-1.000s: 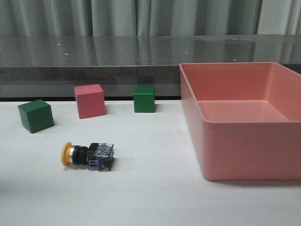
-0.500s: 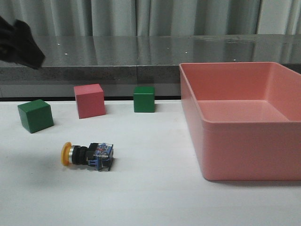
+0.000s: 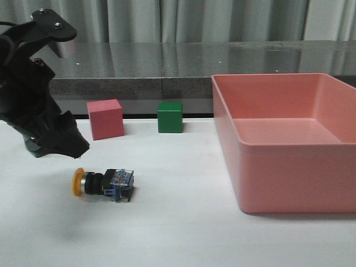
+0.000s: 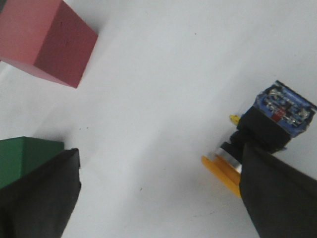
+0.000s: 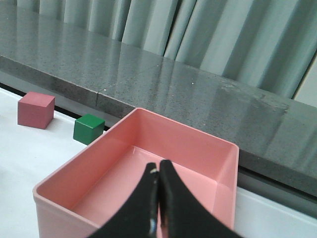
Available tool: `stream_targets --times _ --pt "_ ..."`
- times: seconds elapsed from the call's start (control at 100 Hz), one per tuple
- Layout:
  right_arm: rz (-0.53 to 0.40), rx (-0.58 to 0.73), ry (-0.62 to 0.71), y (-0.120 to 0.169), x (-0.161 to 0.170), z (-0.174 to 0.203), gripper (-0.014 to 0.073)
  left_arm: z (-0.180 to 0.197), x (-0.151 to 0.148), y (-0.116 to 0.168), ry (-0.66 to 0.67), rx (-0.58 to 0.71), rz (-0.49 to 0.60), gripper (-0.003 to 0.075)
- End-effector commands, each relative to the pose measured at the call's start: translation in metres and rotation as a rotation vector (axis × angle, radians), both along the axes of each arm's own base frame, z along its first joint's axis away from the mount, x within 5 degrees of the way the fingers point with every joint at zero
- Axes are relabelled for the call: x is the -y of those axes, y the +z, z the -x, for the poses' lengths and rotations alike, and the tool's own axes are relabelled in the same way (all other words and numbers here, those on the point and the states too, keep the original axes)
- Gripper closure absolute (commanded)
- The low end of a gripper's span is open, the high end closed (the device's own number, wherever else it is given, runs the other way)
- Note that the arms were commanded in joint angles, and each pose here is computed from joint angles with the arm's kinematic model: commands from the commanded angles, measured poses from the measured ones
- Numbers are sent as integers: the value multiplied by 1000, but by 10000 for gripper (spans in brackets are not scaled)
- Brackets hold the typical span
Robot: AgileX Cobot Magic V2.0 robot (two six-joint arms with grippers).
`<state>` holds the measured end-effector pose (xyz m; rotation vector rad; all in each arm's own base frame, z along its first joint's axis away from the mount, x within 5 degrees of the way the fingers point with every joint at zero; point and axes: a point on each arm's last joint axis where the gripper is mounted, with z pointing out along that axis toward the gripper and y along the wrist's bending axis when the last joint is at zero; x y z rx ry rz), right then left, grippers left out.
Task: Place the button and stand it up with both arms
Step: 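Move the left gripper down toward the lying button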
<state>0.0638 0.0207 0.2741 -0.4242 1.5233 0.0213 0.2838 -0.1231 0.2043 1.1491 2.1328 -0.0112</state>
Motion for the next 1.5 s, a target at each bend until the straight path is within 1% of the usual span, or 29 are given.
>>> stream_targets --times 0.0,0.03,0.09,0.1,0.12,0.19,0.22,0.24,0.25,0.27,0.34,0.39,0.45,0.51,0.65,0.77,0.86,0.93,1.01,1.11,1.22,1.31,1.49 --pt "-33 65 -32 13 3 -1 708 -3 7 23 -19 66 60 99" --pt "-33 65 -32 13 3 -1 708 -2 9 24 -34 50 74 99" --pt "-31 60 -30 13 2 -1 708 -1 14 28 -110 28 78 99" --pt "-31 58 -29 13 2 -1 708 -1 14 29 -110 22 92 99" --pt "-30 53 -26 12 2 -1 708 0 15 30 -146 18 90 99" --pt "-24 35 -17 10 1 0 708 3 18 36 -262 -12 142 99" --pt "-23 29 -13 10 1 0 708 5 19 39 -334 -33 186 99" --pt "-21 24 -11 9 1 0 708 5 18 42 -346 -43 221 99" --pt "-21 23 -10 9 1 0 708 7 18 42 -383 -52 231 99" --pt "-20 18 -8 9 1 0 708 7 17 45 -415 -65 266 99" --pt "-17 10 -4 8 0 0 708 5 4 52 -470 -99 361 99" --pt "-17 10 -4 8 0 0 708 0 -9 54 -461 -100 401 99" --pt "-17 10 -4 8 0 0 708 -8 -28 56 -400 -70 438 99" --pt "-17 10 -4 8 0 0 708 -14 -43 58 -362 -29 452 99" --pt "-18 12 -5 8 0 0 708 -22 -62 63 -274 20 504 99" --pt "-18 13 -5 8 0 0 708 -24 -62 67 -240 39 558 99" --pt "-19 15 -6 8 0 0 708 -23 -58 70 -254 36 602 99" --pt "-18 14 -6 8 0 0 708 -23 -56 70 -261 34 603 99" --pt "-18 14 -6 8 0 0 708 -23 -56 67 -265 35 577 99" --pt "-18 14 -6 8 0 0 708 -25 -56 58 -318 41 521 99" --pt "-18 14 -6 8 0 0 708 -33 -56 39 -343 12 509 99" --pt "-18 13 -5 8 0 0 708 -38 -55 20 -352 -40 524 99" --pt "-18 13 -5 8 0 0 708 -43 -52 -12 -425 -119 554 99"
